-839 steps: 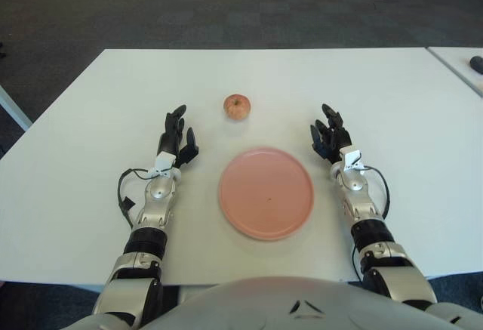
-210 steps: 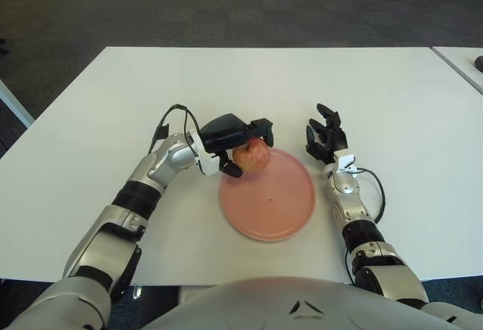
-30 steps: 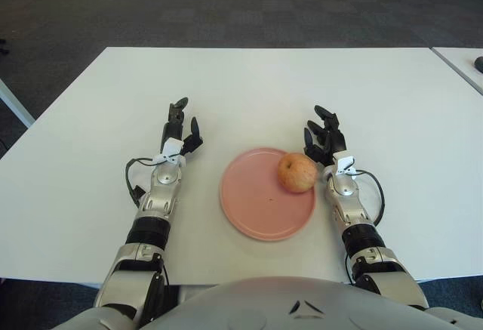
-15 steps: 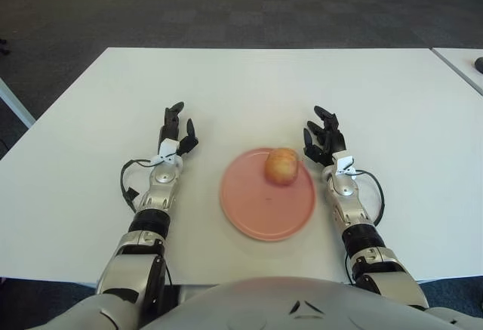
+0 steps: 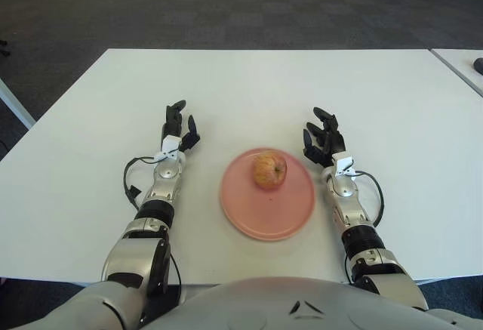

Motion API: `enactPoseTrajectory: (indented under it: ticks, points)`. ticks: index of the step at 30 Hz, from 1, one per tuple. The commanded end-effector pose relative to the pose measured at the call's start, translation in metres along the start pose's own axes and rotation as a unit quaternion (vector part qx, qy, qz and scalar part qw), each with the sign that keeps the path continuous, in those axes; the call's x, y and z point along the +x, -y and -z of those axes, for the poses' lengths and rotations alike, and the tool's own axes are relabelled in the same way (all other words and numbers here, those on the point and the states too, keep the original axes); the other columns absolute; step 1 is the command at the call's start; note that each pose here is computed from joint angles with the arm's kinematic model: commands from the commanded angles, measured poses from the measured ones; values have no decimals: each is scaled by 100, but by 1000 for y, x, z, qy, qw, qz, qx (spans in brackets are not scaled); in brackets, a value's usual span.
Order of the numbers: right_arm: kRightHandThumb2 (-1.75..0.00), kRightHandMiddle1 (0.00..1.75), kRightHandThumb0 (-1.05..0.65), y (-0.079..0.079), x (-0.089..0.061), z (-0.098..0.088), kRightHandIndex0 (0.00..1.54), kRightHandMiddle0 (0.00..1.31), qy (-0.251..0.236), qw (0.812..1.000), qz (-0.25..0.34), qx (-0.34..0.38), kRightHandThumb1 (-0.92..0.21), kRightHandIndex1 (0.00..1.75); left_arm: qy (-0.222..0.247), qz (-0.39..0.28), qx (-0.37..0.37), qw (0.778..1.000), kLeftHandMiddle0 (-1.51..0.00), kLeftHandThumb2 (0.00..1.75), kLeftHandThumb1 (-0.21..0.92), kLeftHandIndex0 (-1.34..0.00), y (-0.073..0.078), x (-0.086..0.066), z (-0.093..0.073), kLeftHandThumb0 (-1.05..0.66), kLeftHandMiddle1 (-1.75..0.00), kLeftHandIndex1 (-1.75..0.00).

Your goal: Put the apple into the plate.

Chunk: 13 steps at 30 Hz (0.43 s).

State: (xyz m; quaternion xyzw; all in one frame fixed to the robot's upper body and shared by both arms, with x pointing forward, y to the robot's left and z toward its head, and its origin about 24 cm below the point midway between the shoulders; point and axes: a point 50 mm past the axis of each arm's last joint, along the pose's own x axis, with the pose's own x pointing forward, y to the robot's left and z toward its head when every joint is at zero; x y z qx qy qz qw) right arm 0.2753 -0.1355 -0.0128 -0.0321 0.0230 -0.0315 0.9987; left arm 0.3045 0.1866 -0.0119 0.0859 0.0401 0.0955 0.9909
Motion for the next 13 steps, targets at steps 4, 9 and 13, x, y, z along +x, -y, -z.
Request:
enactPoseTrajectory:
  ticks: [4,9,13]
  points:
    - [-76,62,-46,3,-17,28,21,0,-73,997,0,-1,-75,38,-77,9,-3,997,-34,87,92,0,9,-17,30,-82,-13,-92]
    - [-76,62,-46,3,-17,27,21,0,-74,997,-1,0,-75,38,-89,11,-4,996,-35,88,92,0,12,-21,35,-82,-14,-96]
    - [-76,61,-46,2,-17,27,21,0,-75,997,0,1,-75,38,-101,10,-5,995,-36,88,92,0,12,-24,40,-82,-15,-99]
